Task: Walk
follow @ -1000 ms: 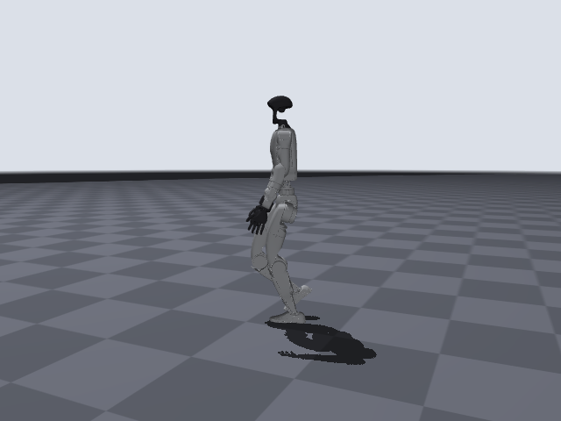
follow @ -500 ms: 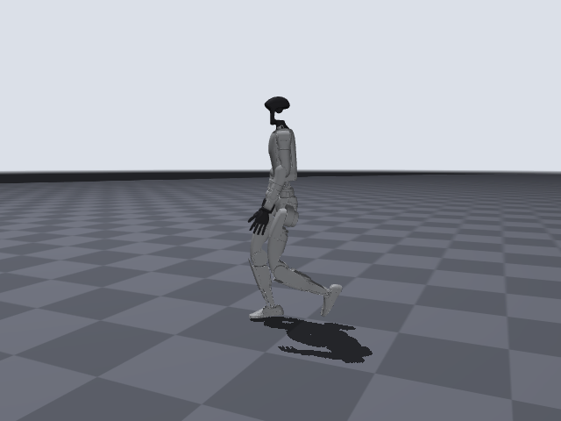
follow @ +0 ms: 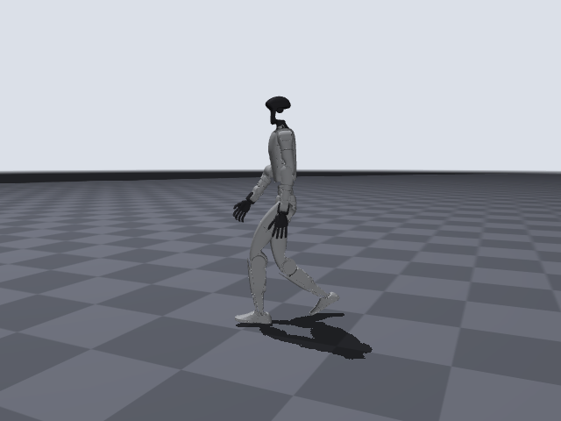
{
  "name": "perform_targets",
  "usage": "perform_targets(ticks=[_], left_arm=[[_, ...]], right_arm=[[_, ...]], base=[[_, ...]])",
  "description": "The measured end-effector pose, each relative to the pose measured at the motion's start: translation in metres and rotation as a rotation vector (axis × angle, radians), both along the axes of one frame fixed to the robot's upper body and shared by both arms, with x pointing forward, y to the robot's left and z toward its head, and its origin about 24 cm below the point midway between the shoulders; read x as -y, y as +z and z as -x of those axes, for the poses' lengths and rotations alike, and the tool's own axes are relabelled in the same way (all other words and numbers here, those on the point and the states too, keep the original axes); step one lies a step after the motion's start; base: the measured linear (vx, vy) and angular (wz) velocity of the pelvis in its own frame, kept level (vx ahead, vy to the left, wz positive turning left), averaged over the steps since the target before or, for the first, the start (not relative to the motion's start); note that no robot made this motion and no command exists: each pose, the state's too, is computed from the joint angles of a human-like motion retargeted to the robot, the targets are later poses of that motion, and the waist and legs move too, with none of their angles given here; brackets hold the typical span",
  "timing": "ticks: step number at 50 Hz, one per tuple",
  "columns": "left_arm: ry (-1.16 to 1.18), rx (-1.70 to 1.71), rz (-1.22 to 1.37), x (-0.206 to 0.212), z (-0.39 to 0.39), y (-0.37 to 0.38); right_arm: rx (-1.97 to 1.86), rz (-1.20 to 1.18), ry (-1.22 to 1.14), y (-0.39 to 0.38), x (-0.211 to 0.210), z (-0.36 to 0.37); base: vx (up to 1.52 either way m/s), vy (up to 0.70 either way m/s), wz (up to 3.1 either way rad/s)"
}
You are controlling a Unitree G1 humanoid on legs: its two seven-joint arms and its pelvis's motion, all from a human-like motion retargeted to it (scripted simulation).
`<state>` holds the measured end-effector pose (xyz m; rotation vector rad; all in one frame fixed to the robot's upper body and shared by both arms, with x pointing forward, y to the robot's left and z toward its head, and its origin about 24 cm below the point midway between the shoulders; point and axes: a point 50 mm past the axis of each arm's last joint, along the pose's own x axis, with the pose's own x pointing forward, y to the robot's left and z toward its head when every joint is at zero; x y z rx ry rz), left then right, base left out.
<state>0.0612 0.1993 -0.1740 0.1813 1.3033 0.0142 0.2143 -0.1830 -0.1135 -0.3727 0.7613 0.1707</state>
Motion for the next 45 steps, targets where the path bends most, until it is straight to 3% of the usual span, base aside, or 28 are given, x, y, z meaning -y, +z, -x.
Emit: perform_targets(ticks=[12,25,36,45], left_arm=[[0.005,0.29,-0.081,-0.023,-0.107,0.035],[-0.05,0.723,-0.134,-0.024,-0.221,0.114],[-0.137,0.586,-0.033,0.012,-0.184,0.076],[-0.294,0.341,0.009,0.026,-0.128,0.039]], right_arm=[[-0.328,-0.007,-0.12,-0.043,0.016,0.087],[-0.327,0.014,-0.301,-0.047,0.028,0.105],[-0.272,0.013,-0.387,-0.042,0.032,0.091],[-0.163,0.041,-0.246,-0.024,0.03,0.043]], base=[[0.73,0.08,0.18],[0.64,-0.04,0.29],[0.68,-0.12,0.12],[0.59,-0.09,-0.13]])
